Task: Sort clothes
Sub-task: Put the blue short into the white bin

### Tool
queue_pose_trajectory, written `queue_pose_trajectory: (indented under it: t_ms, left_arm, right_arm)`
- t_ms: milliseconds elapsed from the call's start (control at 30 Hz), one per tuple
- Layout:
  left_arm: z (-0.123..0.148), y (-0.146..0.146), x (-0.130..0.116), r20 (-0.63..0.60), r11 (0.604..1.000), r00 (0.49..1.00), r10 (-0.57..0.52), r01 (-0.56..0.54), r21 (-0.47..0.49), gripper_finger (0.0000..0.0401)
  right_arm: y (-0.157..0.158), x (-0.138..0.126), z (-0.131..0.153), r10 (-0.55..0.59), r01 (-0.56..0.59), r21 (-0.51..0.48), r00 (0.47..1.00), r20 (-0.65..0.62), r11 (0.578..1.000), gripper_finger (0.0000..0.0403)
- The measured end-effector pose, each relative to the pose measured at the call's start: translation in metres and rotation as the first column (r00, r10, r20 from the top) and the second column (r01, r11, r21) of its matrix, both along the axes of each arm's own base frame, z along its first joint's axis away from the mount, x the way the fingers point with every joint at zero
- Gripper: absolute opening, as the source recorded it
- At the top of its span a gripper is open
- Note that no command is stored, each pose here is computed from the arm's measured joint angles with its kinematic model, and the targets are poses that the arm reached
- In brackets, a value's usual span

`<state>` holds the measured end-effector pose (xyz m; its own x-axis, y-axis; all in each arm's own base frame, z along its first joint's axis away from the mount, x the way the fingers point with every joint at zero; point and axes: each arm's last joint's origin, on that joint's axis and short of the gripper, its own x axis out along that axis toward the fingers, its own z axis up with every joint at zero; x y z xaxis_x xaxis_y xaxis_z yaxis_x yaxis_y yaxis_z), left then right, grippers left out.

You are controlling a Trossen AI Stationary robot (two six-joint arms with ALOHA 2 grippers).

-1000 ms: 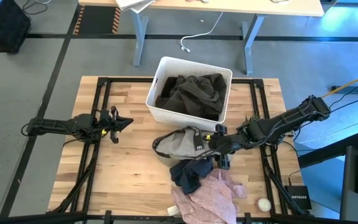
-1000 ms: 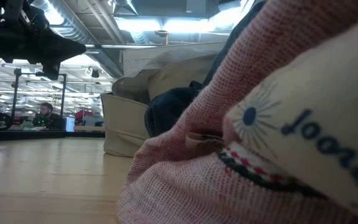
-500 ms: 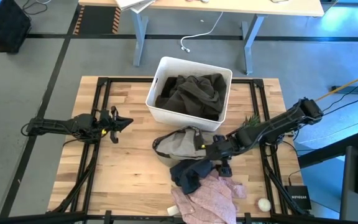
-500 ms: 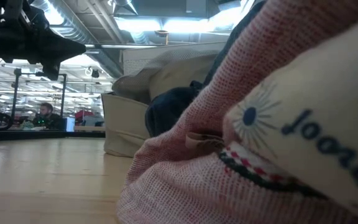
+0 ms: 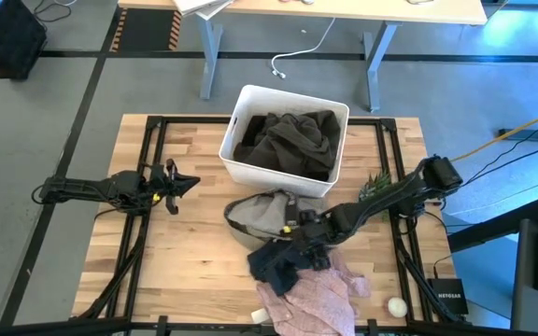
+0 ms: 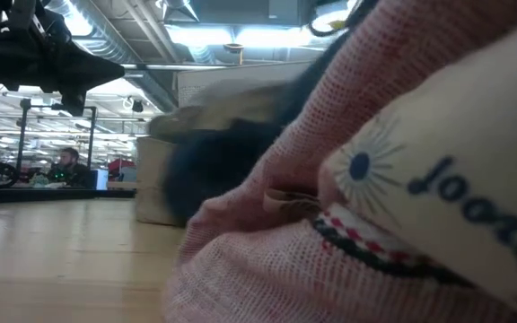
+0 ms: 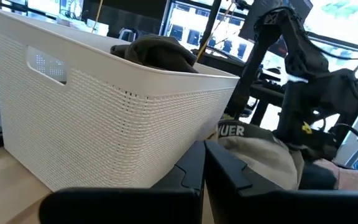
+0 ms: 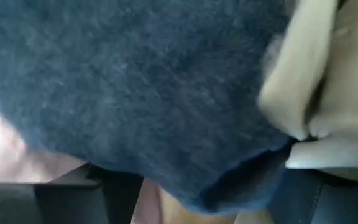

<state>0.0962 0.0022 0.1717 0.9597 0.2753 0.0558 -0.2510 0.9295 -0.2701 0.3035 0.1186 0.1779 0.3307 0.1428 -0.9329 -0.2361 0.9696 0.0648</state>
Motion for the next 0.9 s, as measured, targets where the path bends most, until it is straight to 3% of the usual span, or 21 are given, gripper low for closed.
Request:
queue_pose_trajectory:
  t_ms: [200, 400, 500, 667, 800, 900]
  left_arm:
    - [0.000, 0.000, 0.000, 0.000, 1.000, 1.000, 0.000, 0.000, -0.001, 0.0004]
    - [0.000, 0.000, 0.000, -0.005, 1.000, 1.000, 0.009, -0.009, 0.017, 0.0004]
    - [0.000, 0.000, 0.000, -0.004, 1.000, 1.000, 0.009, -0.009, 0.012, 0.0004]
    - [0.000, 0.000, 0.000, 0.001, 1.000, 1.000, 0.008, -0.008, -0.004, 0.0004]
    - [0.000, 0.000, 0.000, 0.003, 1.000, 1.000, 0.008, -0.008, -0.009, 0.0004]
    - [0.000, 0.000, 0.000, 0.003, 1.000, 1.000, 0.008, -0.008, -0.009, 0.0004]
  right_arm:
    - [0.001, 0.031, -0.003, 0.067, -0.074, 0.019, 0.968, 0.243, 0.997, 0.0284]
    - [-0.006, 0.058, 0.039, 0.042, -0.046, 0.002, 0.926, 0.376, 0.999, 0.0284]
    - [-0.006, 0.065, 0.066, 0.047, -0.045, -0.013, 0.925, 0.377, 0.999, 0.0284]
    - [-0.007, 0.060, 0.101, 0.062, -0.051, -0.049, 0.960, 0.273, 0.998, 0.0284]
    - [-0.010, 0.059, 0.105, 0.007, 0.021, -0.102, 0.963, 0.269, 0.995, 0.0284]
    - [-0.008, 0.064, 0.098, 0.016, 0.011, -0.091, 0.958, 0.287, 0.996, 0.0284]
